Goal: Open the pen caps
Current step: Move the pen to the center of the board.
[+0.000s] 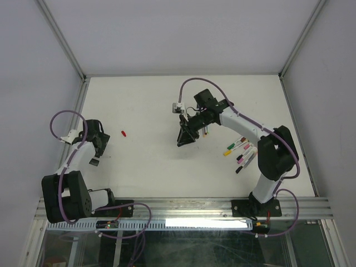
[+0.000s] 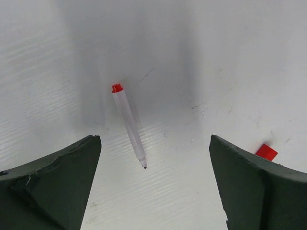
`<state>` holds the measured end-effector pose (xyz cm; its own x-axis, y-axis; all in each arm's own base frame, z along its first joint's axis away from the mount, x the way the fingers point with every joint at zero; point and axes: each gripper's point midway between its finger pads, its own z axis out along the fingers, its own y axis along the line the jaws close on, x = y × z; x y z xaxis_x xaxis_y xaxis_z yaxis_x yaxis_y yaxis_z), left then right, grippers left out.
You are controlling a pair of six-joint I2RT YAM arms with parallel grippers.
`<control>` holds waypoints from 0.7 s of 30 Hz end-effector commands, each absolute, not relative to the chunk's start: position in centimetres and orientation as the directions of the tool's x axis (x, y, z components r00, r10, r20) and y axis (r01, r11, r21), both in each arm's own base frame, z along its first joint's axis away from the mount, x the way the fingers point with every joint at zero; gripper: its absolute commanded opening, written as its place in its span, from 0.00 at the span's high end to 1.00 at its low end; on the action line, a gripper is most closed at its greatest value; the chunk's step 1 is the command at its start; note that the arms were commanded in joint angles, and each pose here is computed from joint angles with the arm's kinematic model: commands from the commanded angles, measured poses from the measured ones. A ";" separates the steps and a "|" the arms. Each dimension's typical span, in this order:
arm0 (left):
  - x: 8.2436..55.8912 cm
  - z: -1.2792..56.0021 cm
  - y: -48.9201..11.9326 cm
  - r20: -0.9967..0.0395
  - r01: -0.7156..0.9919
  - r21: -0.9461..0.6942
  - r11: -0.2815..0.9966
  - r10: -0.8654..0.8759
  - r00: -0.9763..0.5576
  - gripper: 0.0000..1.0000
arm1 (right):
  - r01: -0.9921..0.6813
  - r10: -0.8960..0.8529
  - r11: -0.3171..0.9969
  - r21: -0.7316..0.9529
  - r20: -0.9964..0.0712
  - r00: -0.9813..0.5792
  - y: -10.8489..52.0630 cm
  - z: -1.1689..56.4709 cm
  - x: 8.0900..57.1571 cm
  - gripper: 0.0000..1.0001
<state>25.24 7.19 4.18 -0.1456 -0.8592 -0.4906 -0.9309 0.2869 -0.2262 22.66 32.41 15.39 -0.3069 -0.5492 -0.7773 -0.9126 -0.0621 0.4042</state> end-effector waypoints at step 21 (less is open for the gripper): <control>31.2 4.1 9.8 -0.510 -0.917 -0.143 0.372 -0.822 -0.254 0.16 | -0.892 -0.400 -0.176 0.417 -0.858 -0.322 32.9 21.6 20.5 0.67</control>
<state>28.57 9.02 2.25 -0.2644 -0.8377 -0.4779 -0.9332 0.3473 -0.0924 20.67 32.78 18.89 -0.3707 -0.4575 -0.8083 -0.8694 -0.1353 0.4753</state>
